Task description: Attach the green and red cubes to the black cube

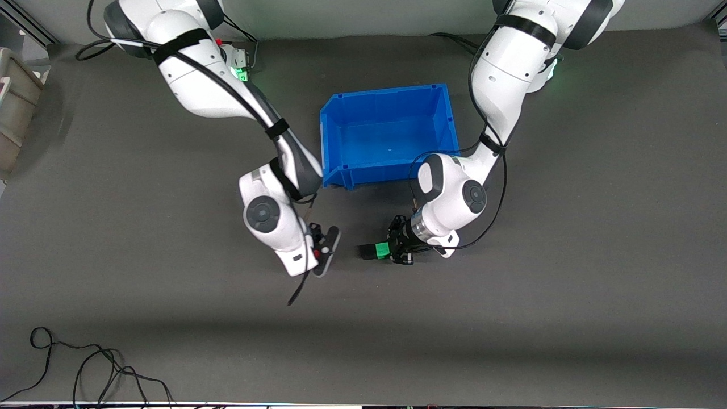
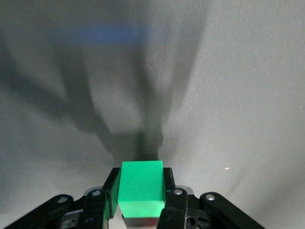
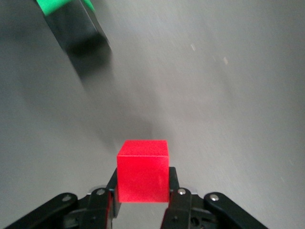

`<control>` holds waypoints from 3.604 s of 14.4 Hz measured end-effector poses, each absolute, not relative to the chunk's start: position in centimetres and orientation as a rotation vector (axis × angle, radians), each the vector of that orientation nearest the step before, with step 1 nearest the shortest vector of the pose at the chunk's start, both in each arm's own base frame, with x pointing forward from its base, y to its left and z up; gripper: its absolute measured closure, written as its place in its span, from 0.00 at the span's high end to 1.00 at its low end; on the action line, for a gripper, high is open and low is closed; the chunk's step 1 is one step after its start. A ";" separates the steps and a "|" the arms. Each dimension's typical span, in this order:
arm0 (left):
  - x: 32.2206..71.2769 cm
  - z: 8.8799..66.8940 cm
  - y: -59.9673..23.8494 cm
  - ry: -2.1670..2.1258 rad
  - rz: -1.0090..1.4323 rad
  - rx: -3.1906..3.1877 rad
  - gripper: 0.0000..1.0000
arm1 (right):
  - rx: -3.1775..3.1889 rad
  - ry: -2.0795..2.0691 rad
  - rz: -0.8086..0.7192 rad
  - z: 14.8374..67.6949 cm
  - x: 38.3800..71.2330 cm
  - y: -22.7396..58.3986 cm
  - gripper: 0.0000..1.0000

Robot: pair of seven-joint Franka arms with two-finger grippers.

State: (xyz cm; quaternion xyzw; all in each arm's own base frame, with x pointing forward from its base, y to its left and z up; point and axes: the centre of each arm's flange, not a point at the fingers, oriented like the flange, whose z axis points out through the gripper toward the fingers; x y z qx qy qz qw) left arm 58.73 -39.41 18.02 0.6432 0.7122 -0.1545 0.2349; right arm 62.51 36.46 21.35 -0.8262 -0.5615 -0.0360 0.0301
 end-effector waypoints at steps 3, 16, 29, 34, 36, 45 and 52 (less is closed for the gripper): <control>58.8 18.4 -39.8 1.936 -0.418 1.776 0.59 | -2.518 -1.770 -0.118 20.2 61.1 40.6 0.40; 67.9 24.7 -17.5 1.764 -0.584 2.007 1.00 | -2.481 -1.913 -0.123 18.0 60.6 43.8 0.40; 64.7 42.3 2.8 1.262 -0.534 2.554 1.00 | -2.461 -1.949 -0.145 17.5 61.1 44.6 0.40; 63.9 47.8 5.1 0.966 -0.483 2.762 1.00 | -2.456 -1.955 -0.160 17.3 61.2 45.1 0.40; 63.6 49.7 5.2 0.755 -0.423 2.853 1.00 | -2.456 -1.955 -0.160 17.3 61.2 45.1 0.43; 61.2 58.7 0.8 0.037 -0.134 3.113 1.00 | -2.480 -1.922 0.047 23.1 61.7 42.9 1.00; 58.9 60.6 -2.2 -0.056 0.013 3.120 1.00 | -2.703 -1.548 0.126 33.3 66.0 24.0 1.00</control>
